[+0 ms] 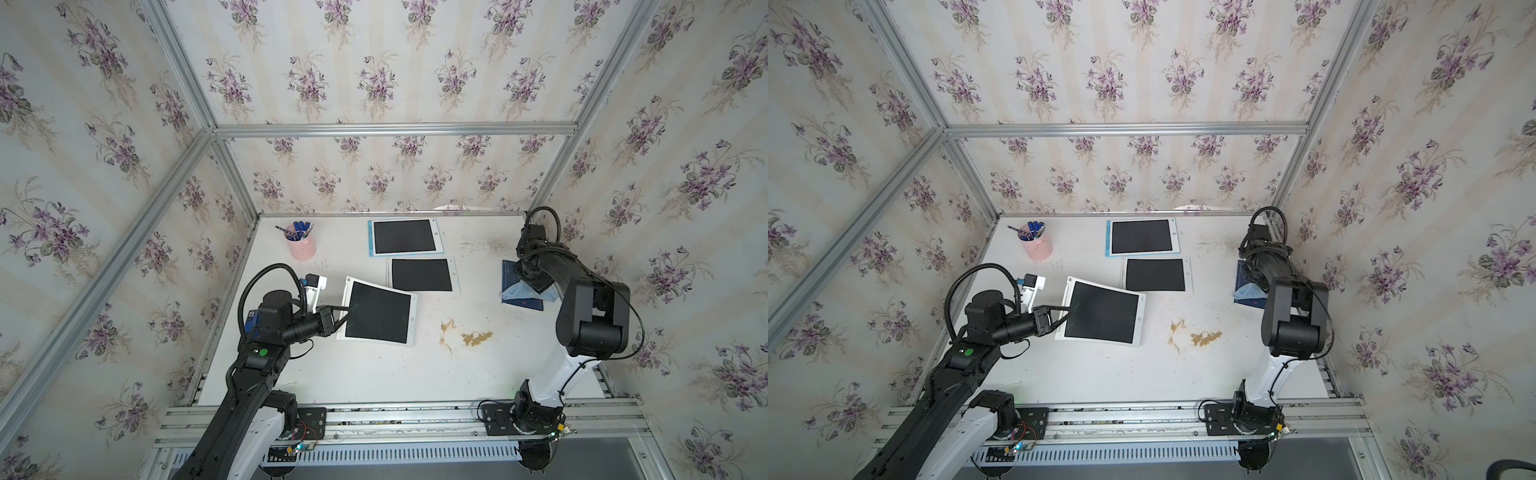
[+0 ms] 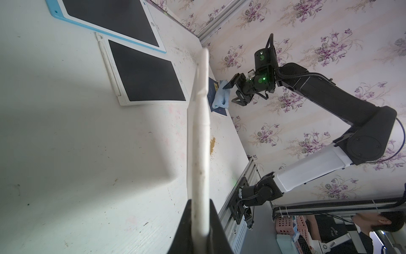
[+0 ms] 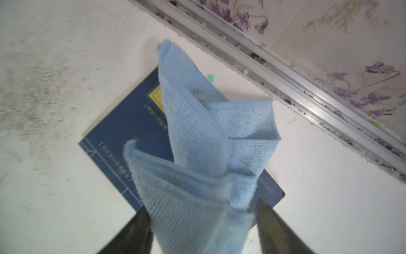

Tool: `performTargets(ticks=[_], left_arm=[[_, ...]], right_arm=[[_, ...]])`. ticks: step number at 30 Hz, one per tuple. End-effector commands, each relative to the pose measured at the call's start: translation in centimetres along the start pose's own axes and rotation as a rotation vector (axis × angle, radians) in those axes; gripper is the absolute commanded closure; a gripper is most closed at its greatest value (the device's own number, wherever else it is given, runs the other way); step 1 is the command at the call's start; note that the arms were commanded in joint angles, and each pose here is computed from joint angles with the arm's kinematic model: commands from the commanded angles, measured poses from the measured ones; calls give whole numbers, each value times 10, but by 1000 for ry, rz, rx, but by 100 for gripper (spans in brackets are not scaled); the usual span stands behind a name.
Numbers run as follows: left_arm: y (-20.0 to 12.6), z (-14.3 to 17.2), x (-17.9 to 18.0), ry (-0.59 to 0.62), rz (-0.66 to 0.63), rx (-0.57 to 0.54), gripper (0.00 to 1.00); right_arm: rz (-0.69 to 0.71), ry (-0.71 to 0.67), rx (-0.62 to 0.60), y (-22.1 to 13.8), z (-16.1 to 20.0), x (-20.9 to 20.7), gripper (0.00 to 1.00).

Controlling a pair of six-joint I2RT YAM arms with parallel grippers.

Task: Wipe the drawing tablet
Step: Place the cleaning item at the center of the board, then place the drawing tablet at the center of the board.

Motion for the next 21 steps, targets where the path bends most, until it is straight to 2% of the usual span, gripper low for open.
performTargets(ticks=[1, 3, 7, 11, 13, 16, 19, 21], left_arm=[[-2, -11, -10, 57, 28, -36, 91], [-3, -14, -13, 66, 33, -46, 91], [-1, -19, -20, 80, 105, -64, 93], [1, -27, -34, 127, 229, -103, 92], [0, -30, -37, 166, 257, -122, 91], [-2, -34, -35, 185, 271, -149, 92], [-6, -42, -24, 150, 281, -204, 96], [-10, -49, -18, 119, 306, -244, 97]], right_arm=[[-153, -54, -54, -33, -7, 16, 13], [-254, -99, -78, -57, 3, 25, 13], [-516, -282, -59, -98, 64, 53, 17], [-956, -452, 108, -123, 148, 70, 26], [-1248, -492, 172, -143, 179, 65, 31], [-1563, -509, 153, -180, 198, 42, 36], [-1742, -548, 145, -206, 208, 22, 47], [-1795, -572, 145, -213, 213, 13, 49]])
Point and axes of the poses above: each gripper's point midway between its finger pads, its own y axis out along the fingers, its own x axis along the line the jaws close on, z = x × y, the point moved 4 cm from there along -y, back along the fingers, and after that the axes turned 1 degree about y, right-handed, at the moved point
